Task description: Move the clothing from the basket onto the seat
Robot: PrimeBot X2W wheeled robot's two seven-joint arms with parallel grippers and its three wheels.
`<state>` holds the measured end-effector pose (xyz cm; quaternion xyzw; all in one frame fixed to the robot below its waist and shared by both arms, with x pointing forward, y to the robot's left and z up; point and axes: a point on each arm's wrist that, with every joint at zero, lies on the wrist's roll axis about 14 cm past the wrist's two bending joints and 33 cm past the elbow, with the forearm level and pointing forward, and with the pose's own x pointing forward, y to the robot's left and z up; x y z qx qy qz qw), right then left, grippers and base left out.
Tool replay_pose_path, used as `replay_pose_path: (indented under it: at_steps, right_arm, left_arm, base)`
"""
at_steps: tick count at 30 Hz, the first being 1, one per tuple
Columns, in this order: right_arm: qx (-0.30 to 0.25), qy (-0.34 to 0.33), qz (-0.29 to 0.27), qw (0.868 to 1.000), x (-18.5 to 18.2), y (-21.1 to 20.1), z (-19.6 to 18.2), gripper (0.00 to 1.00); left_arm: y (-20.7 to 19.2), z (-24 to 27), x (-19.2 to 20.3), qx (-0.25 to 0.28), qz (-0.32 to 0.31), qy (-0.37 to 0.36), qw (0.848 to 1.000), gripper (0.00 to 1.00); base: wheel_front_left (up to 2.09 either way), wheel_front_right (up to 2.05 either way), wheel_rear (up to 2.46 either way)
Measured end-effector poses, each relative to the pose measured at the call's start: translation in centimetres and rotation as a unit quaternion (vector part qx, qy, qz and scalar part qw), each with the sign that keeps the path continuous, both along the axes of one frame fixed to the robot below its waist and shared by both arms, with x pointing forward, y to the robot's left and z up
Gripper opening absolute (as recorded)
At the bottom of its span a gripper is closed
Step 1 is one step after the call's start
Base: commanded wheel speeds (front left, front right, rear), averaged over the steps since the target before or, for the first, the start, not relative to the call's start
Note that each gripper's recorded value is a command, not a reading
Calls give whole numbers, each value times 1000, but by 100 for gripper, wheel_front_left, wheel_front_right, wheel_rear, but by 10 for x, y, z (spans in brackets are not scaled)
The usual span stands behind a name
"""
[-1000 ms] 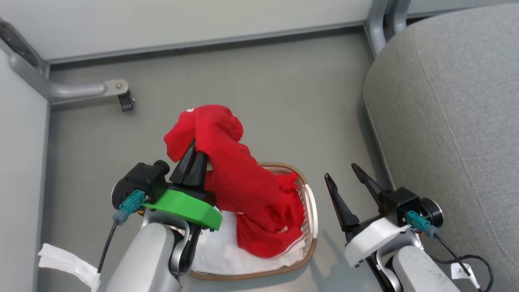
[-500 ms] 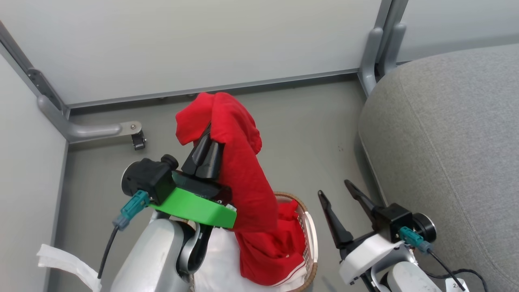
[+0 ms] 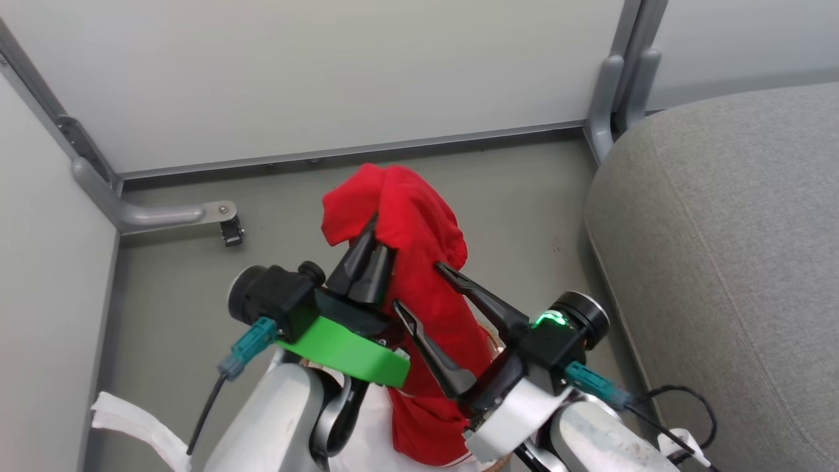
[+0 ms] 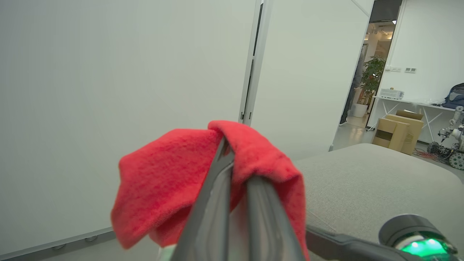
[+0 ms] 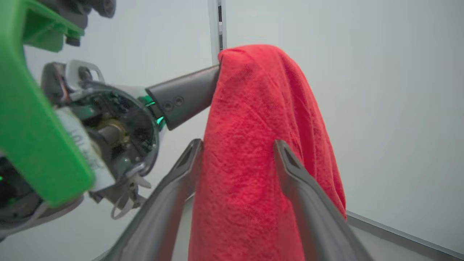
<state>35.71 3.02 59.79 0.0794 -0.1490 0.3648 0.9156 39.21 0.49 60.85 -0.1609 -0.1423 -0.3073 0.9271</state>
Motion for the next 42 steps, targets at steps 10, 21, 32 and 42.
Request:
replay_pose_path:
  at_steps: [10, 21, 32, 42]
  right_arm:
    - [-103, 55, 21, 993, 11, 18, -64, 0]
    - [-42, 53, -36, 997, 38, -14, -39, 0]
    - [-4, 40, -189, 981, 58, -117, -22, 0]
    - [7, 38, -349, 936, 49, -233, -17, 0]
  left_arm:
    - [-2, 0, -12, -13, -7, 10, 1000, 0]
    - [3, -9, -3, 1, 10, 12, 1000, 100]
    - [-41, -39, 7, 18, -48, 42, 998, 100]
    - [-105, -57, 4, 23, -143, 57, 988, 100]
  base:
    - [0, 0, 0]
    - [0, 0, 0]
    - [0, 0, 0]
    - [0, 0, 0]
